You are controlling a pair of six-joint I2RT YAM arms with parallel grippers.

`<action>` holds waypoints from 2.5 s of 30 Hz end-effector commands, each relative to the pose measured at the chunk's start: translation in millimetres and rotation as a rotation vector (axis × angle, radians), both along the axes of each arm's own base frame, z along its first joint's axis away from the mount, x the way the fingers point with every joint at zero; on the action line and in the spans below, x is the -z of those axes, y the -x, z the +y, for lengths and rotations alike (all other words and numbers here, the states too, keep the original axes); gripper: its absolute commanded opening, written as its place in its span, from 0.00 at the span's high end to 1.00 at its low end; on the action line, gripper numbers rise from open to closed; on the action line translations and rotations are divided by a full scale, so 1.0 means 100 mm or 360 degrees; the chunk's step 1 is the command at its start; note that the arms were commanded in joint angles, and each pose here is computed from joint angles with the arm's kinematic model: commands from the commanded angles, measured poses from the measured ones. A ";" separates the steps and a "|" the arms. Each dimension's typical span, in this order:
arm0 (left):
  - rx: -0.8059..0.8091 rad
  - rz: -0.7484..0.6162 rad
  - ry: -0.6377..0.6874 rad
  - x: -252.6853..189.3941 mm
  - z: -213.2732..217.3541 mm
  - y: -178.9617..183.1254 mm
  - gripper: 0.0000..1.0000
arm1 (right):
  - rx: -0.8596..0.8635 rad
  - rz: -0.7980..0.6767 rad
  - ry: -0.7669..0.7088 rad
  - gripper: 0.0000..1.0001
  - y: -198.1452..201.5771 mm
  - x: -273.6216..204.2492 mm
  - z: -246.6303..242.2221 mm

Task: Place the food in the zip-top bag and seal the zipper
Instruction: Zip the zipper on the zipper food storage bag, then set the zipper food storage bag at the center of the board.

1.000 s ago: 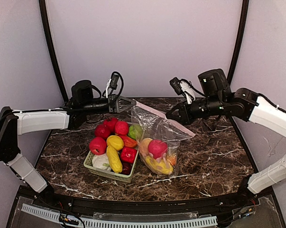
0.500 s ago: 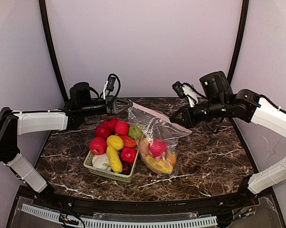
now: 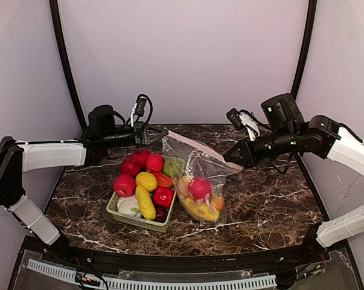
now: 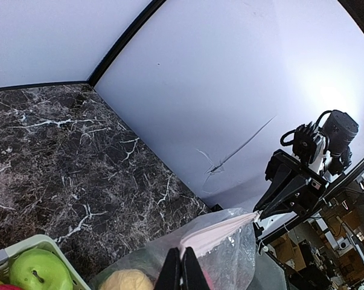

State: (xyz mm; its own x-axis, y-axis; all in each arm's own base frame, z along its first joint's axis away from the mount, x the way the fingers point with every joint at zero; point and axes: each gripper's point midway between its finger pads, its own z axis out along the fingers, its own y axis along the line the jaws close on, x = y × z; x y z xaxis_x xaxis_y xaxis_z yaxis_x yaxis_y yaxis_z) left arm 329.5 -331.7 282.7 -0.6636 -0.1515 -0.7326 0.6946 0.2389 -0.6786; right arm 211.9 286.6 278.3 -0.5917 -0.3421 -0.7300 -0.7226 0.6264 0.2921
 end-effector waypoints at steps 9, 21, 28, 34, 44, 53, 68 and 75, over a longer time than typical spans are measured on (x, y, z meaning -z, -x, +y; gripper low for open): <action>-0.0118 -0.0080 0.0066 -0.20 0.18 -0.10 0.99 | 0.0046 0.0115 0.0081 1.00 0.18 0.11 -0.26; -0.0125 -0.0074 0.0069 -0.19 0.21 -0.12 0.99 | 0.0069 0.0144 0.0098 1.00 0.24 0.12 -0.34; -0.0127 -0.0076 0.0072 -0.19 0.22 -0.12 0.99 | 0.0079 0.0146 0.0087 1.00 0.28 0.10 -0.38; -0.0121 -0.0071 0.0070 -0.18 0.22 -0.11 0.99 | 0.0085 0.0137 0.0080 1.00 0.27 0.08 -0.39; -0.0065 -0.0119 0.0043 -0.28 0.23 0.00 0.23 | 0.0042 0.0080 0.0009 0.30 0.22 -0.03 -0.28; -0.0101 -0.0148 -0.0060 -0.25 0.31 0.07 0.16 | 0.0151 -0.0044 -0.0044 0.10 0.08 -0.22 -0.32; 0.0145 -0.0302 -0.0191 -0.30 -0.01 0.43 0.13 | -0.0071 0.0140 -0.0092 0.24 0.29 0.07 -0.13; 0.0189 -0.0264 -0.0190 -0.23 -0.19 0.41 0.27 | -0.0168 0.0177 -0.0146 0.66 0.32 0.09 0.01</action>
